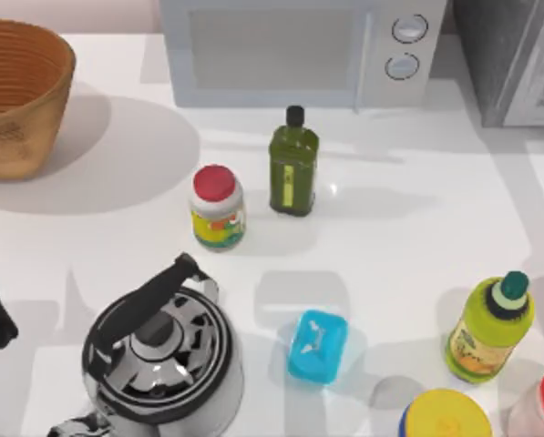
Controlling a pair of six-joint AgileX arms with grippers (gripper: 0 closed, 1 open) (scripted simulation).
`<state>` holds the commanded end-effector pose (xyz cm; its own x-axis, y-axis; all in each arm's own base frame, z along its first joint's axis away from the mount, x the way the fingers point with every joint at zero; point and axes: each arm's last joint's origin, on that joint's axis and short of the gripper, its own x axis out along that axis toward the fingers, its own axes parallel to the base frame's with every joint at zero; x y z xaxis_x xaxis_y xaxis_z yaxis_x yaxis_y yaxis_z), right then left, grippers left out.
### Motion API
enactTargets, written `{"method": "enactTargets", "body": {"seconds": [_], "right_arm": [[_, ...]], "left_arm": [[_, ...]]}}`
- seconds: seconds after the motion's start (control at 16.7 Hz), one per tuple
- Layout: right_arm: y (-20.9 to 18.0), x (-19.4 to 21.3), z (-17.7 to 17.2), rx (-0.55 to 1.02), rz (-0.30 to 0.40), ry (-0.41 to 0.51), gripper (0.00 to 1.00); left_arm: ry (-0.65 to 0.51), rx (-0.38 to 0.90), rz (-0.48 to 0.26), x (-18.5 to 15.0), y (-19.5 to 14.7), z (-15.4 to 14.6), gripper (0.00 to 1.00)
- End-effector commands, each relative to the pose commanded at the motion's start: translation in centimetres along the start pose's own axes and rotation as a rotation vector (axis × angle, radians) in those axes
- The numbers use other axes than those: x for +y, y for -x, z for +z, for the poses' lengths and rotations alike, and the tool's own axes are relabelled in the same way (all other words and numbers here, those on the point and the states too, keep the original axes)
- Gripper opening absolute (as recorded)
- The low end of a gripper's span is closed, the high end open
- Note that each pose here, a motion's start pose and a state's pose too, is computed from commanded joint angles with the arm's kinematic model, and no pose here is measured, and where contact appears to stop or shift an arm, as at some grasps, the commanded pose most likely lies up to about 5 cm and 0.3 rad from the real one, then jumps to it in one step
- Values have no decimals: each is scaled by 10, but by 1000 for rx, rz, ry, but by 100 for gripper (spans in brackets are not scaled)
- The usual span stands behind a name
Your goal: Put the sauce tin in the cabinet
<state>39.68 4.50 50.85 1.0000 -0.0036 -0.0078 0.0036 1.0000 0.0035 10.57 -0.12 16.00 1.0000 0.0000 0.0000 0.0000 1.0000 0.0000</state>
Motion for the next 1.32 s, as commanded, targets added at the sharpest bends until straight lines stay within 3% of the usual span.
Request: {"method": "enactTargets", "body": {"seconds": [0.18, 0.96, 1.32], "right_arm": [[0, 0, 0, 0, 0, 0, 0], [0, 0, 0, 0, 0, 0, 98], [0, 0, 0, 0, 0, 0, 100]], "left_arm": [[0, 0, 0, 0, 0, 0, 100], [0, 0, 0, 0, 0, 0, 100], [0, 0, 0, 0, 0, 0, 100]]}}
